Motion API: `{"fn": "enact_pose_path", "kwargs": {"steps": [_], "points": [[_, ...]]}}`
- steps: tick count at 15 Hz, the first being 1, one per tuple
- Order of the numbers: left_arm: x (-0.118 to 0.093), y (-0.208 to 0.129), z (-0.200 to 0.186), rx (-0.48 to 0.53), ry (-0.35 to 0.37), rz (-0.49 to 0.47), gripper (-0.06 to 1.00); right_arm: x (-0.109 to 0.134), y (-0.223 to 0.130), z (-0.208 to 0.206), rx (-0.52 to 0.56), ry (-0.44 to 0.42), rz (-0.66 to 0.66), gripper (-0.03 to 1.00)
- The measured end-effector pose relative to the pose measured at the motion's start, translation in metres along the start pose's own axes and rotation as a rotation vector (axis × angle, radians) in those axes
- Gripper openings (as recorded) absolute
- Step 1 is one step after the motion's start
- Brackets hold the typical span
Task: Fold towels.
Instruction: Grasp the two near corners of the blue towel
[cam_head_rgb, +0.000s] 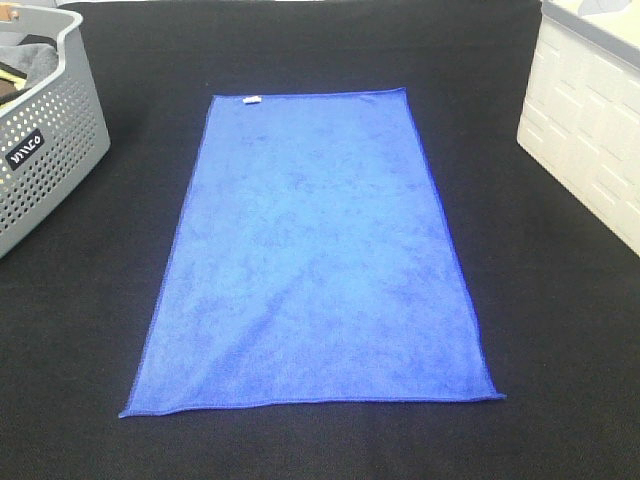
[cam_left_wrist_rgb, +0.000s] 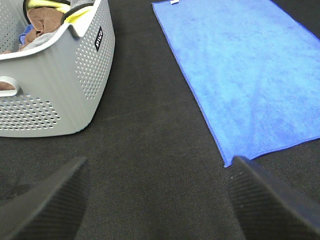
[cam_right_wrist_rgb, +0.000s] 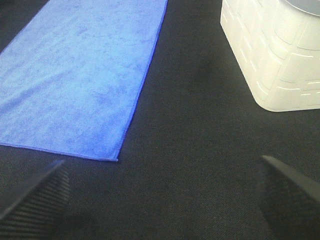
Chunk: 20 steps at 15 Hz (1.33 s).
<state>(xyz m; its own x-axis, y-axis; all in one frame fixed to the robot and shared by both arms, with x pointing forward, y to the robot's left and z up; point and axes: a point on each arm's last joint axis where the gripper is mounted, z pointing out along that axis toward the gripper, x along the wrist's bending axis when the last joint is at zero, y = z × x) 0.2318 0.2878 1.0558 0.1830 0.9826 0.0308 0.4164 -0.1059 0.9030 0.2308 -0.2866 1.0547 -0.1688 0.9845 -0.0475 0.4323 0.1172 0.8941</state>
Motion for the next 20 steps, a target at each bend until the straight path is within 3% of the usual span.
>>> {"fn": "enact_pose_path", "kwargs": {"steps": [20], "points": [[0.0000,0.0000,0.0000,0.000,0.000,0.000,0.73,0.0000,0.0000,0.0000,0.000,0.000,0.000,0.94]]}}
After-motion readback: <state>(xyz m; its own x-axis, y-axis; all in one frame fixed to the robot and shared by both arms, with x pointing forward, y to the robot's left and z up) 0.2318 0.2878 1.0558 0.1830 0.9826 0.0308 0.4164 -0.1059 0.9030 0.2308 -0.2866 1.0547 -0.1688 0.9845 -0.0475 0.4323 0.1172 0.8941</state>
